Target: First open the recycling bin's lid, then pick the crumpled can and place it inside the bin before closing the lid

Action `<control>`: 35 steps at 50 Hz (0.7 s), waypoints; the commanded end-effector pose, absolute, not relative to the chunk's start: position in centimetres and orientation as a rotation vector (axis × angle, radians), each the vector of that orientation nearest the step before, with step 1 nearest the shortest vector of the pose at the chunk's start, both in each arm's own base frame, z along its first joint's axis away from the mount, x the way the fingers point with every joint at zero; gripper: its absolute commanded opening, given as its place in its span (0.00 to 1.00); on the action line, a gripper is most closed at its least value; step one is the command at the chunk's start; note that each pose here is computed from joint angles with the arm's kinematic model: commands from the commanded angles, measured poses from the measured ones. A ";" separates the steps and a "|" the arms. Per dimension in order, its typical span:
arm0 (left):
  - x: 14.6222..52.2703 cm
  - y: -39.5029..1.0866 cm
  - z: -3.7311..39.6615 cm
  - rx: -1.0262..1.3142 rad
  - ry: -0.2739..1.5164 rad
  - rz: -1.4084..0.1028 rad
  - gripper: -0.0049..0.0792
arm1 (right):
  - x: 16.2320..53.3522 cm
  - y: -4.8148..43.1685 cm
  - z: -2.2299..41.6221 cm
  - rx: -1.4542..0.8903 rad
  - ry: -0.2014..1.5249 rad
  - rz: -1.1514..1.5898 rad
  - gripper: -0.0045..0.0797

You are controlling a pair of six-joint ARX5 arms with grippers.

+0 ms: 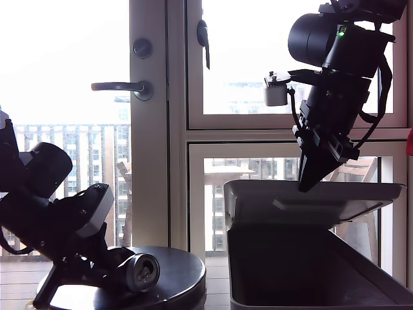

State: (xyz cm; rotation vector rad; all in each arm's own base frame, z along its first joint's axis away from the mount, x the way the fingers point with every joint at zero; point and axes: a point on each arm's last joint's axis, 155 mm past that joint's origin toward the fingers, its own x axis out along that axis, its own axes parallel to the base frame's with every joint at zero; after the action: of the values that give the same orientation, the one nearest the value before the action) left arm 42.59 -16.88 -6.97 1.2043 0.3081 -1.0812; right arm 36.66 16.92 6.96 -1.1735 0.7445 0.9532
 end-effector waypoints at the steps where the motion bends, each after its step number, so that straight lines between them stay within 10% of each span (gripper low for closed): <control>1: 42.5 -17.1 -7.7 1.202 0.311 -1.094 0.03 | 36.9 17.7 7.7 -1.155 0.711 0.947 0.04; 35: 43.7 -18.0 -4.6 1.177 0.287 -1.029 0.03 | 37.7 18.1 8.2 -1.154 0.677 0.930 0.04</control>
State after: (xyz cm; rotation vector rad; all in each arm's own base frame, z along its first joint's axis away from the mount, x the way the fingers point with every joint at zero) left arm 43.93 -17.64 -5.49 1.1885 0.2966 -1.0320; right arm 37.15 17.24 7.28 -1.1640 0.7208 0.9407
